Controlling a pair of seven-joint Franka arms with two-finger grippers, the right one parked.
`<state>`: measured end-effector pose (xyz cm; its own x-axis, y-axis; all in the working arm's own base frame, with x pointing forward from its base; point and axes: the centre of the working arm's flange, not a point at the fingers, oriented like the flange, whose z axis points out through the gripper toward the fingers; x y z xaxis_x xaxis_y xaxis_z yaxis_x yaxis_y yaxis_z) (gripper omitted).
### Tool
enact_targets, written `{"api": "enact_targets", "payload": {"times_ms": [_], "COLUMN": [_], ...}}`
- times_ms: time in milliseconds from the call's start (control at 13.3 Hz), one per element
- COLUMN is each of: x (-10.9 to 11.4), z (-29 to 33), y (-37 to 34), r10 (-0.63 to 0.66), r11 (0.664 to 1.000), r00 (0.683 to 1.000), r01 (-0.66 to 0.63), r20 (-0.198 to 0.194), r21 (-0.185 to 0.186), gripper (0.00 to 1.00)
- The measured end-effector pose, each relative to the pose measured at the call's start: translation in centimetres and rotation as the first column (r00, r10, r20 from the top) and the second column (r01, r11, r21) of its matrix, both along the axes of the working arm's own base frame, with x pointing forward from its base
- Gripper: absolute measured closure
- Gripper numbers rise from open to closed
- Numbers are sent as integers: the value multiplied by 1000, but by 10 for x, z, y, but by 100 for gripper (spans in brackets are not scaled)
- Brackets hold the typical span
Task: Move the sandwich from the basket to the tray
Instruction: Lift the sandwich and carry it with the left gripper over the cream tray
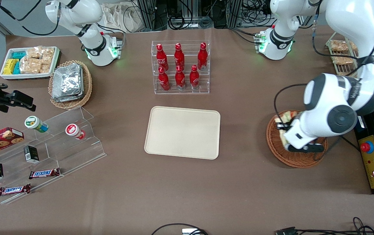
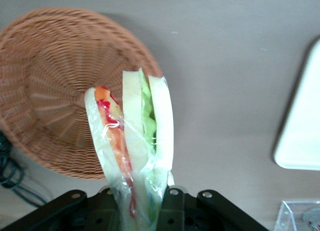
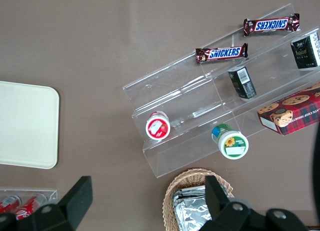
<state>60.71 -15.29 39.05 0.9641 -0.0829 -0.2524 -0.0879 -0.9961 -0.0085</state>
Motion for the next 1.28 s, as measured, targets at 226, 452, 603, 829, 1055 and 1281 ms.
{"api": "enact_targets", "payload": {"times_ms": [226,452,603,829,1055,1281], "x": [-17,-28,-29,-30,-37,-56], "z": [2,-15,-36,-78,-114,-134], "y": [-62,-112,-133,-155,-183,-229], "r10": [-71,-117,-137,-158,-158,-135], "r11": [997,992,988,983,981,984], "r00": [997,993,990,987,987,990], "r01": [71,118,139,160,161,139], "r20": [10,25,36,30,36,41], "r21": [-29,-45,-62,-86,-105,-108], "gripper": [82,82,82,82,82,82]}}
